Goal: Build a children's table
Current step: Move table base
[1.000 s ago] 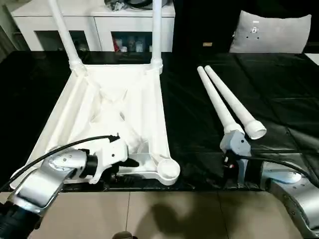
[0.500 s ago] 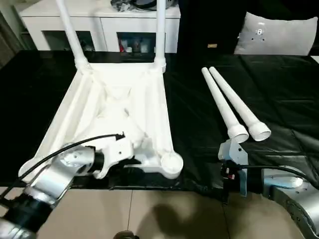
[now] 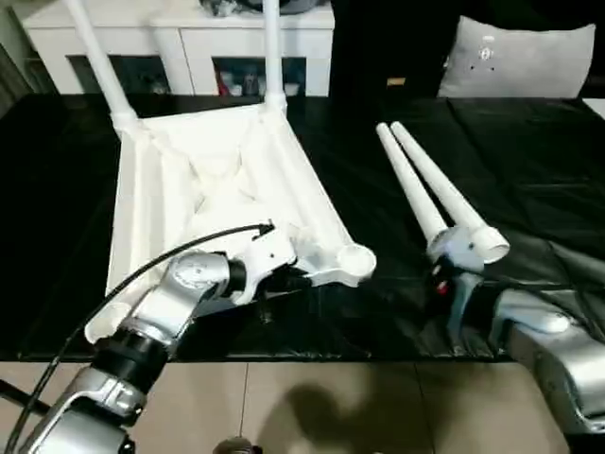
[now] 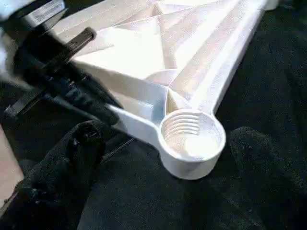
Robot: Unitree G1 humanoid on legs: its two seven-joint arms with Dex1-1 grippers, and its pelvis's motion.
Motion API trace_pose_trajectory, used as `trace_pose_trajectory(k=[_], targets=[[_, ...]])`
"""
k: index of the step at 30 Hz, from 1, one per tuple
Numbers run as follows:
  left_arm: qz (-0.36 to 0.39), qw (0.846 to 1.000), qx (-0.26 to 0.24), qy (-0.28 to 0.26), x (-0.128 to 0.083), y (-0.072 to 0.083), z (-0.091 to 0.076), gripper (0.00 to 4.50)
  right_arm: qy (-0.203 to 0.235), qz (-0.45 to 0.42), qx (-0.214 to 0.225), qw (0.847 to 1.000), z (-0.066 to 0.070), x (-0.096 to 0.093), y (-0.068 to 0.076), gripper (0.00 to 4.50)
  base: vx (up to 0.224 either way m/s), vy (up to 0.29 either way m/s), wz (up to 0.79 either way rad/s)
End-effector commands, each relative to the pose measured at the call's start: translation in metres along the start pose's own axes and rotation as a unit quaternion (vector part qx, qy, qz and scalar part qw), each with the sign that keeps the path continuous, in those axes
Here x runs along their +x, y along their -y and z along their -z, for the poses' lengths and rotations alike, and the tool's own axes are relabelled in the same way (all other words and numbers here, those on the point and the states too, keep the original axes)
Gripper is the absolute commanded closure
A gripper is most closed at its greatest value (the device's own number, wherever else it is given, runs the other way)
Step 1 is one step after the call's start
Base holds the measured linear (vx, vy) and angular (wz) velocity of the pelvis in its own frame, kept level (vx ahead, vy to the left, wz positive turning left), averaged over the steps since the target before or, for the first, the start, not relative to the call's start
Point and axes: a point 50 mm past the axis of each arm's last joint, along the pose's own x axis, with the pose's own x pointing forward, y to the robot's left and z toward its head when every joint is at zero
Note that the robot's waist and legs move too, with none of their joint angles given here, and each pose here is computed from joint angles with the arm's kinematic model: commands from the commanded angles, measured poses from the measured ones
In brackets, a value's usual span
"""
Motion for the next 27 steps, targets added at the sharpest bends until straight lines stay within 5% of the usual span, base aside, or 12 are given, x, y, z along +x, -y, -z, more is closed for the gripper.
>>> trace_pose_trajectory(k=[1,2,5,9,14,19,27], targets=[[-0.014,1.0,0.012,0.012,0.001,-0.004,-0.009,4.47,0.01,0.031,-0.005,0.999,-0.006,0.001,0.007,0.0,0.0,0.0,0.0],[-0.011,1.0,0.015,0.017,0.003,-0.002,-0.01,4.04,0.018,0.063,-0.015,0.998,-0.009,0.005,0.013,0.0,0.0,0.0,0.0],[-0.01,0.999,0.005,0.039,0.002,0.002,-0.012,3.93,0.032,0.166,-0.021,0.985,-0.02,0.015,0.031,0.0,0.0,0.0,0.0],[-0.02,0.998,0.003,0.066,-0.007,0.006,-0.019,3.48,-0.047,0.251,0.053,0.966,-0.02,0.03,0.052,0.0,0.0,0.0,0.0],[-0.044,0.996,0.002,0.084,-0.016,0.006,-0.026,3.05,-0.081,0.258,0.052,0.961,-0.026,0.047,0.064,0.0,0.0,0.0,0.0],[-0.069,0.994,0.006,0.086,-0.03,0.009,-0.032,3.04,-0.116,0.293,0.05,0.948,-0.029,0.065,0.089,0.0,0.0,0.0,0.0],[-0.083,0.993,-0.006,0.082,-0.035,0.016,-0.03,3.04,-0.129,0.321,0.064,0.936,-0.032,0.068,0.105,0.0,0.0,0.0,0.0]])
